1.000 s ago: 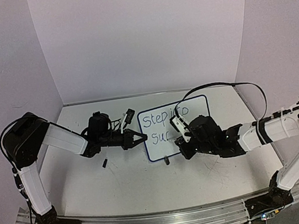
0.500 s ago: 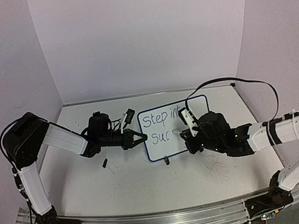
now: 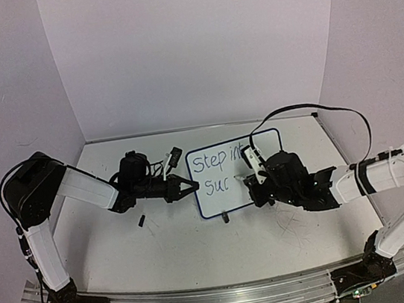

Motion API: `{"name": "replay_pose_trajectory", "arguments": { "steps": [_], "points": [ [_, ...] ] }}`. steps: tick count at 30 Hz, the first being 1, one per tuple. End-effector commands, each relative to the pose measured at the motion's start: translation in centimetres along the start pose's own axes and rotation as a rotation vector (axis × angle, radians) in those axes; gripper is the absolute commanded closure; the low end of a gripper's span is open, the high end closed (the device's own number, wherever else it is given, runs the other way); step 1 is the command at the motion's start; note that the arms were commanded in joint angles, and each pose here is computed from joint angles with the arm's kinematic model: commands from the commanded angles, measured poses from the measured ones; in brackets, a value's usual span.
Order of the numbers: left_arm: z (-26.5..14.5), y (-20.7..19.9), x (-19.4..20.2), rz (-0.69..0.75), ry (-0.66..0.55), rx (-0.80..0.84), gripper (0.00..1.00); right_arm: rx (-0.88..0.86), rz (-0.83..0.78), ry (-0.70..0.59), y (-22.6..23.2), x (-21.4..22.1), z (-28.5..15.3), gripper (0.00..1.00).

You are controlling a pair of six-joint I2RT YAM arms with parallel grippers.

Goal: Write a sentence on the whiteboard

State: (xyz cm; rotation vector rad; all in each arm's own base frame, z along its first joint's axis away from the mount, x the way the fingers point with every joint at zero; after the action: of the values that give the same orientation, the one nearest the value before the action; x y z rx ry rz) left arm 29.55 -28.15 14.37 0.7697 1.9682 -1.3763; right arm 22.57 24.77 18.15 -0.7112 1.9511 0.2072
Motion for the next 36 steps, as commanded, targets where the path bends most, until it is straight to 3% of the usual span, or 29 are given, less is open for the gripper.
{"name": "replay_pose_trajectory", "arguments": {
  "steps": [1,36],
  "points": [
    [-0.3,1.4,0.8,-0.005,0.031,-0.122,1.0,0.035,0.034,-0.056,-0.1,-1.9,0.4,1.0],
    [-0.2,1.4,0.5,-0.002,0.027,-0.121,1.0,-0.064,0.0,0.027,1.1,-0.4,0.7,1.0]
  ]
}}
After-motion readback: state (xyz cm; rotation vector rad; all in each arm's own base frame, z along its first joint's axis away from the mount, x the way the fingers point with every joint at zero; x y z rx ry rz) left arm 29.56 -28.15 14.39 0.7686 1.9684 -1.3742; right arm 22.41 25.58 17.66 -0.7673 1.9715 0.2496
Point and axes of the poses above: each gripper's point midway between its finger pads, its own z axis out along the fingers, its own y axis along the line the jaws close on, x = y × z, the point moved 10 cm from there along -z, back along the fingers, and after that the axes turned 7 degrees about -z, right-handed, at the moved point
